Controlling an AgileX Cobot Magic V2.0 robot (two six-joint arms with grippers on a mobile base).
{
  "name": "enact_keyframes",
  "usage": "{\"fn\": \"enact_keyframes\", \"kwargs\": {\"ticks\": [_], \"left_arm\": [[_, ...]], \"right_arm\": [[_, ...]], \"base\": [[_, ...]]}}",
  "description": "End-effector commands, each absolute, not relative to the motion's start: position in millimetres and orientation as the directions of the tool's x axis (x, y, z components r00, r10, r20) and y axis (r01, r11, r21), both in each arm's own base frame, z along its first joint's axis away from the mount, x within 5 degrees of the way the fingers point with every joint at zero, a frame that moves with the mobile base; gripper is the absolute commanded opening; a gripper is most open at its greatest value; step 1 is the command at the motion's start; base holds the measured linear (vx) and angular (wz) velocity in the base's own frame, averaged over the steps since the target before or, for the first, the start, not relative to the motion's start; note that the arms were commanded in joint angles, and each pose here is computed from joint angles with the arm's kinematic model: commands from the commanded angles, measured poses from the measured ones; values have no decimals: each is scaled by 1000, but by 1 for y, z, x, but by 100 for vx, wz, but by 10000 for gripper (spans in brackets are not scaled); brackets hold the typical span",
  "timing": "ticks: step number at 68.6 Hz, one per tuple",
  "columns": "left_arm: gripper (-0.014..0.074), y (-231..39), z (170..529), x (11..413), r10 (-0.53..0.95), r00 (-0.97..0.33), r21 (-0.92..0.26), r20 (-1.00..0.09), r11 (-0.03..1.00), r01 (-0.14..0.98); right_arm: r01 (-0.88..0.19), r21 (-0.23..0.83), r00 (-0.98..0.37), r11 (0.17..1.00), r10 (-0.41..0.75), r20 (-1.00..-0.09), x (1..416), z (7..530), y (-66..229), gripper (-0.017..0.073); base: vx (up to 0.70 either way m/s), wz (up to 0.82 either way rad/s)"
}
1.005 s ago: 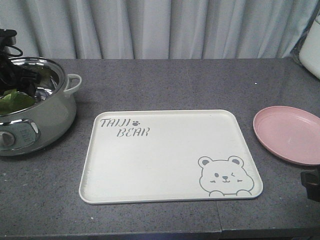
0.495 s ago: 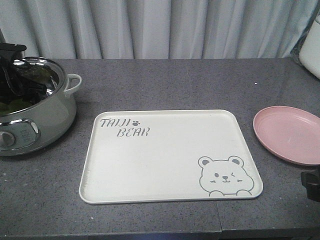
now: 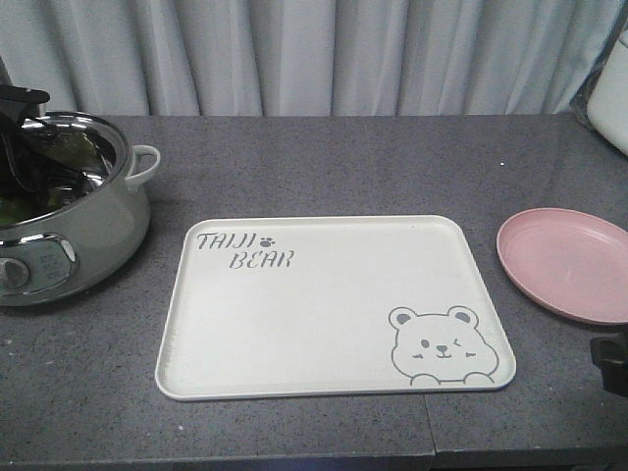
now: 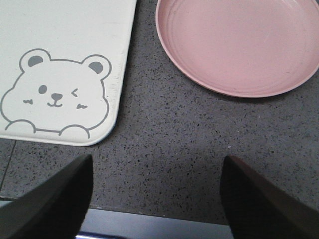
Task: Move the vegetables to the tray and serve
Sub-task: 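Lift the lettuce leaf out of the pot over the tray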
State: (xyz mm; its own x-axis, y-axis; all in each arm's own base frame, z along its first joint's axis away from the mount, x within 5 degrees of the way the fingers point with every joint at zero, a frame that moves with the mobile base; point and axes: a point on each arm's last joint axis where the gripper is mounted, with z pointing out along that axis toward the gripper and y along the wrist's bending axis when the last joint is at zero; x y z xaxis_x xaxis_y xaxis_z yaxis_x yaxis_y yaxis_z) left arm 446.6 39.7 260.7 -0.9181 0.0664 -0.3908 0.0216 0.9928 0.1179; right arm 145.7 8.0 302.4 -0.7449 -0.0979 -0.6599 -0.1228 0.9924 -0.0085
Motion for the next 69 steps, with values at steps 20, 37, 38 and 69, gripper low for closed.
{"fn": "enact_keyframes", "kwargs": {"ticks": [20,37,38,69], "left_arm": [[-7,38,339,421,63,-828,127,-557,992,-9],[-7,34,379,396,58,-778,112,-626,994,-16],[-7,33,382,394,56,-774,107,-631,994,-16],[-7,-36,452,335,165,-631,70,-758,982,173]], "right_arm": [[-114,-16,-689,993,-91,-719,150,316,7,525],[-114,-16,-689,993,-91,-719,150,316,7,525],[-114,-16,-689,993,-91,-719,150,316,7,525],[-114,-15,-688,993,-90,-720,151,316,7,525]], "base": [[0,0],[0,0],[0,0],[0,0]]}}
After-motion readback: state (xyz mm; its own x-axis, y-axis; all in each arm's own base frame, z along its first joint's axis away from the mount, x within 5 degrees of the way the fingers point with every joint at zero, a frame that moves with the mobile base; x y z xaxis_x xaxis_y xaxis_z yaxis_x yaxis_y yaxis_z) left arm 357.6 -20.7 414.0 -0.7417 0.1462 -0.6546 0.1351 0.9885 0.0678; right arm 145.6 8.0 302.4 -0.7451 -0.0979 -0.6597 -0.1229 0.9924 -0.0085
